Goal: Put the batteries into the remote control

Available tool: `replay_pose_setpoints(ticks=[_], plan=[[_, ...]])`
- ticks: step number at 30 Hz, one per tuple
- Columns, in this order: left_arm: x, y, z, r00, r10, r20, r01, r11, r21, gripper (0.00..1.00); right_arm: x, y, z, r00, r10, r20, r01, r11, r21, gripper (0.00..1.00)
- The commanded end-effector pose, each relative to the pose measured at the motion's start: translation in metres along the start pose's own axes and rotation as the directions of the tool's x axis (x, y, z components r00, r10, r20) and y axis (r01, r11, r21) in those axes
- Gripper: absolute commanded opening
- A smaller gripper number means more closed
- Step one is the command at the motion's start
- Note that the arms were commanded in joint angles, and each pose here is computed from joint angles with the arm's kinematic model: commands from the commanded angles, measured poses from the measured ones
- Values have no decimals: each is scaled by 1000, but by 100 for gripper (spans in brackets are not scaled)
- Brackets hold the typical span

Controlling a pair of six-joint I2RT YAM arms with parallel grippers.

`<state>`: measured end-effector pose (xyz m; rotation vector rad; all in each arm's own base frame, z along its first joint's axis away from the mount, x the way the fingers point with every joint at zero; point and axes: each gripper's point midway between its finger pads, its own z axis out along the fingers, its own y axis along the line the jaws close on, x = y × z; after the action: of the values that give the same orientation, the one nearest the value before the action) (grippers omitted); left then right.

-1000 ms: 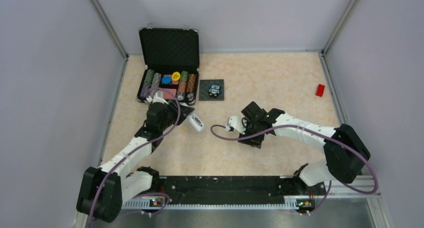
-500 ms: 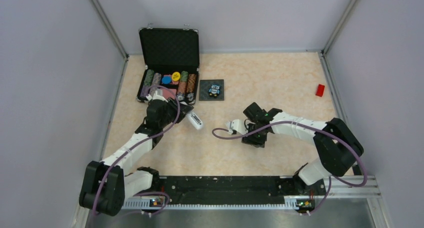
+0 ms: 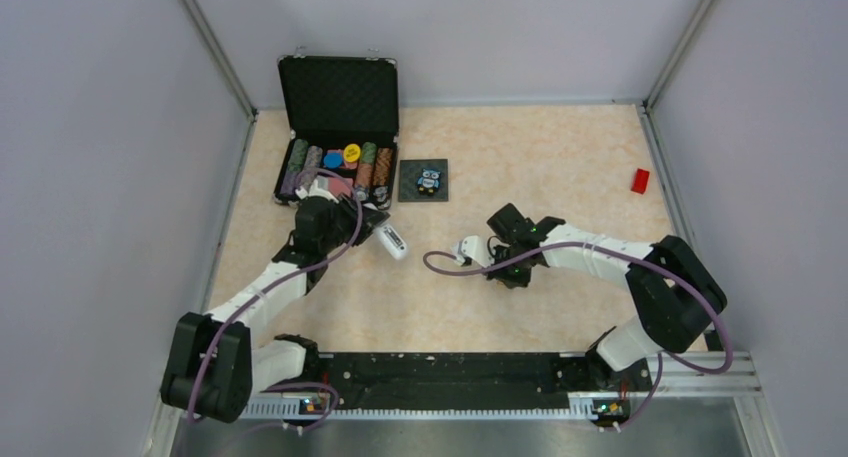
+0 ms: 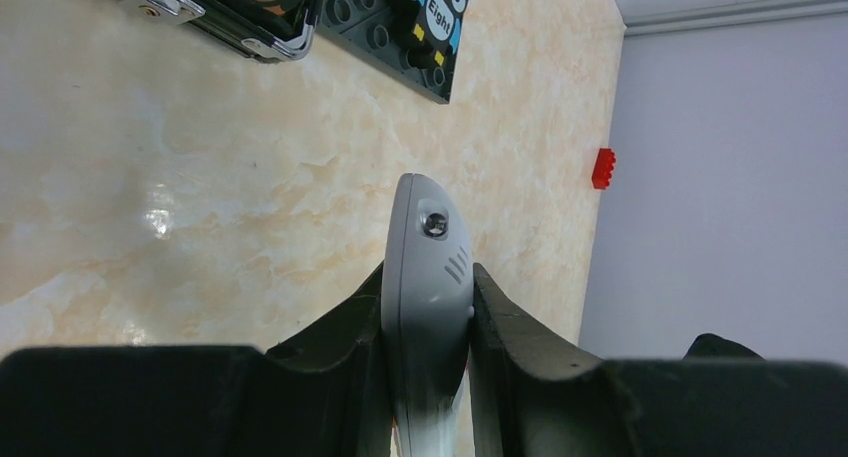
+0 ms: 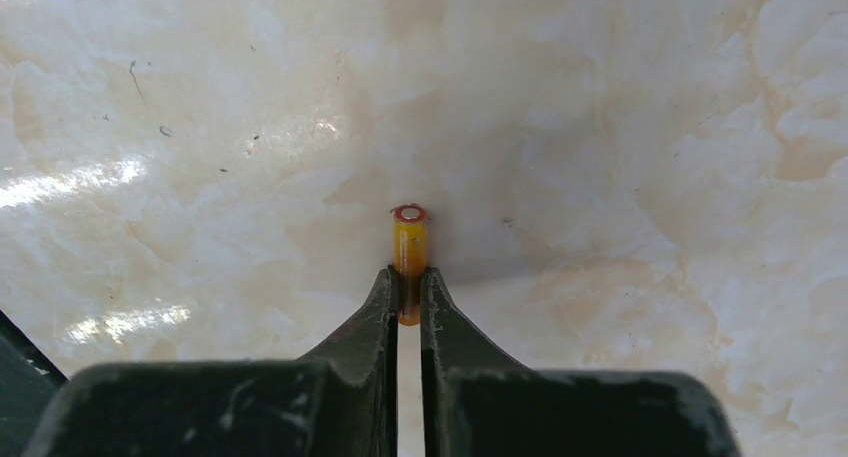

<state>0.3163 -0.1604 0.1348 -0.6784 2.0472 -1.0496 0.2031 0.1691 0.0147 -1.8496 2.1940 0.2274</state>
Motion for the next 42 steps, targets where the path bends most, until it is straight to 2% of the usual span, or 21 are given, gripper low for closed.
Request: replay_pose_setpoints(ticks=[1,6,10,14,18,23,28,36,42], plan=[[-12,-34,4,1000,20,9,-21,993,116,0,-16,9,10,994,70,82,-65,996,-66,0],[0,-46,12,999,-12,-51,23,975,219,0,-60,10,-15,942,241,232,-220,969,-115,0],[17,-70,24,992,9,-125,34,941,338,0,-94,0,-55,833,435,341,-421,899,-119,0],[44,-103,38,974,81,-210,25,889,457,0,-103,-20,-102,680,640,359,-668,742,-57,0],[68,-139,48,943,130,-306,80,806,587,0,-106,-6,-133,581,723,374,-742,659,-123,0],[85,-166,55,913,105,-395,201,726,657,0,-106,10,-153,511,803,307,-800,575,-171,0],[104,-170,66,883,145,-446,197,747,634,0,-118,-6,-176,410,848,336,-867,477,-146,0],[128,-175,62,799,221,-559,227,750,621,0,-125,-20,-168,265,912,314,-938,319,-133,0],[147,-165,64,762,206,-614,237,793,561,0,-137,-26,-173,206,926,318,-949,268,-165,0]])
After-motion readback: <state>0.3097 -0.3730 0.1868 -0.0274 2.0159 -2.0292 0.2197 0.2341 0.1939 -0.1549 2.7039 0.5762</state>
